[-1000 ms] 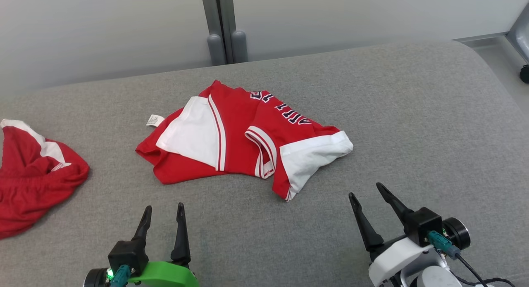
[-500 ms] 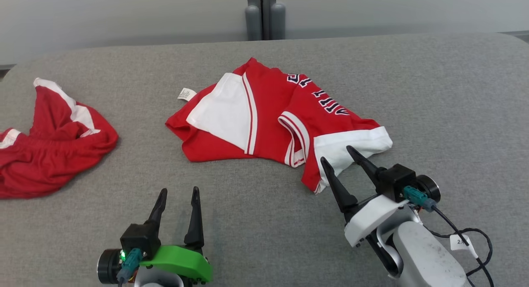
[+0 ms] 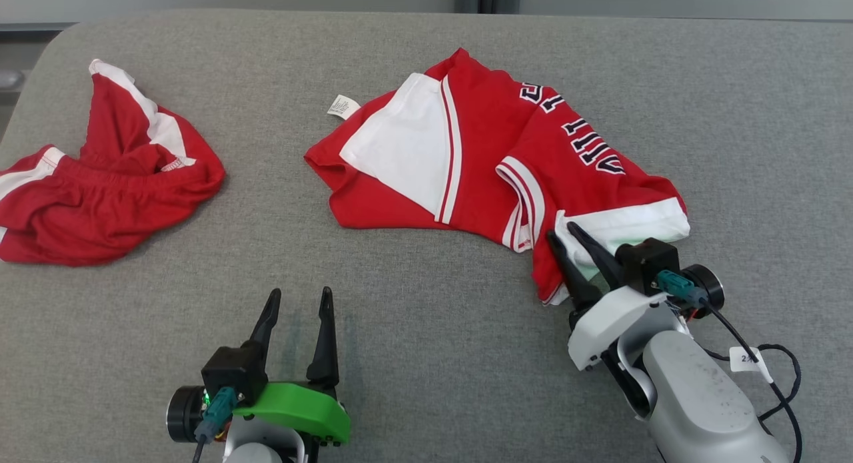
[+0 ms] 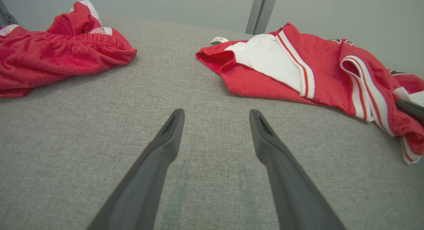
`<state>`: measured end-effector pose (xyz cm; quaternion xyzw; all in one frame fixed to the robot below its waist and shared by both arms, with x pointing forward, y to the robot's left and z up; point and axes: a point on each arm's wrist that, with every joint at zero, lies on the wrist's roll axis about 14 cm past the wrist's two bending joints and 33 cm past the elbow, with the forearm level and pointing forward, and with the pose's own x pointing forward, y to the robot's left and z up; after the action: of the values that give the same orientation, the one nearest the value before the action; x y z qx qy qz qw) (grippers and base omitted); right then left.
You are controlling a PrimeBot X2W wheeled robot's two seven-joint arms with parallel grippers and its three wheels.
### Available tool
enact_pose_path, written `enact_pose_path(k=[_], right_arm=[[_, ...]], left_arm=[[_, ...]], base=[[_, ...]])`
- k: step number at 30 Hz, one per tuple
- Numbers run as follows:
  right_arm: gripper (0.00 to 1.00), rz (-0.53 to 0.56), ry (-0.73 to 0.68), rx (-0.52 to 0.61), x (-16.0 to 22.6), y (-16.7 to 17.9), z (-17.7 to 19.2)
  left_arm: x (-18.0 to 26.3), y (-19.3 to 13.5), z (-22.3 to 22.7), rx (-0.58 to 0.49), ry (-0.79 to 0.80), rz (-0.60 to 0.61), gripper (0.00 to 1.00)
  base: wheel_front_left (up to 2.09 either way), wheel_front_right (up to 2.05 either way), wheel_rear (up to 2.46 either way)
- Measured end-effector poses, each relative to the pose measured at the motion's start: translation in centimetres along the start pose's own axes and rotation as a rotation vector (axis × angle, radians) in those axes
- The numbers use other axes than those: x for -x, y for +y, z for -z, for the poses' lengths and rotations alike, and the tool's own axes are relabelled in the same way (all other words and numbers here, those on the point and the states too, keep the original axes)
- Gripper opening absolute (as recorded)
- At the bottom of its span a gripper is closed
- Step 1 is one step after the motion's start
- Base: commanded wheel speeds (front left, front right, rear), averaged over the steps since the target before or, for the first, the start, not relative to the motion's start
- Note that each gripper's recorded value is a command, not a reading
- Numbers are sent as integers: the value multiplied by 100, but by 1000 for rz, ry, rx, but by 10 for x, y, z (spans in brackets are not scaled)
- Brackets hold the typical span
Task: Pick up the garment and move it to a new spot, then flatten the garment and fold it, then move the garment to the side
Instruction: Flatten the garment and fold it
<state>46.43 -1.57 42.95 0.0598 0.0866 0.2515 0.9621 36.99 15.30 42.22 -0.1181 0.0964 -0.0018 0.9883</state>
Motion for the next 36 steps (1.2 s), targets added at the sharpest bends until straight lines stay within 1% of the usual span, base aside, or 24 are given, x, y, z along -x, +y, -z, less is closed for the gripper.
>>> enact_pose_path(k=[4, 7, 11, 14, 17, 22, 25, 28, 29, 30, 33, 36], right_arm=[[0, 21, 7, -12, 3, -6, 5], [0, 58, -13, -15, 9, -17, 0], [0, 116, -98, -7, 14, -36, -27], [0, 147, -191, 33, 14, -49, -61], [0, 155, -278, 117, 13, -65, -98], [0, 161, -354, 341, 2, -99, -157], [0, 174, -339, 444, -9, -121, -174], [1, 199, -289, 519, -22, -144, -178], [58, 212, -262, 538, -25, -154, -175], [100, 235, -237, 538, -28, -165, -172], [100, 294, -185, 548, -35, -194, -166], [100, 297, -189, 519, -48, -193, -160]], left_arm=[[-1, 0, 3, 3, 8, -1, 100], [-2, -4, 2, 8, 8, 9, 100], [-5, -11, 2, 11, 5, 28, 100], [-8, -17, 0, 15, -1, 44, 100], [-8, -20, -1, 18, -2, 54, 100], [-8, -22, 0, 23, 2, 62, 100], [-9, -24, 1, 21, 4, 72, 100], [-9, -23, 3, 22, 12, 69, 100], [-10, -22, 3, 23, 13, 66, 100], [-11, -21, 3, 23, 13, 65, 100], [-13, -18, 4, 25, 18, 55, 100], [-14, -12, 5, 23, 23, 32, 100]], base=[[0, 0, 0], [0, 0, 0], [0, 0, 0], [0, 0, 0], [0, 0, 0], [0, 0, 0], [0, 0, 0], [0, 0, 0], [0, 0, 0], [0, 0, 0], [0, 0, 0], [0, 0, 0]])
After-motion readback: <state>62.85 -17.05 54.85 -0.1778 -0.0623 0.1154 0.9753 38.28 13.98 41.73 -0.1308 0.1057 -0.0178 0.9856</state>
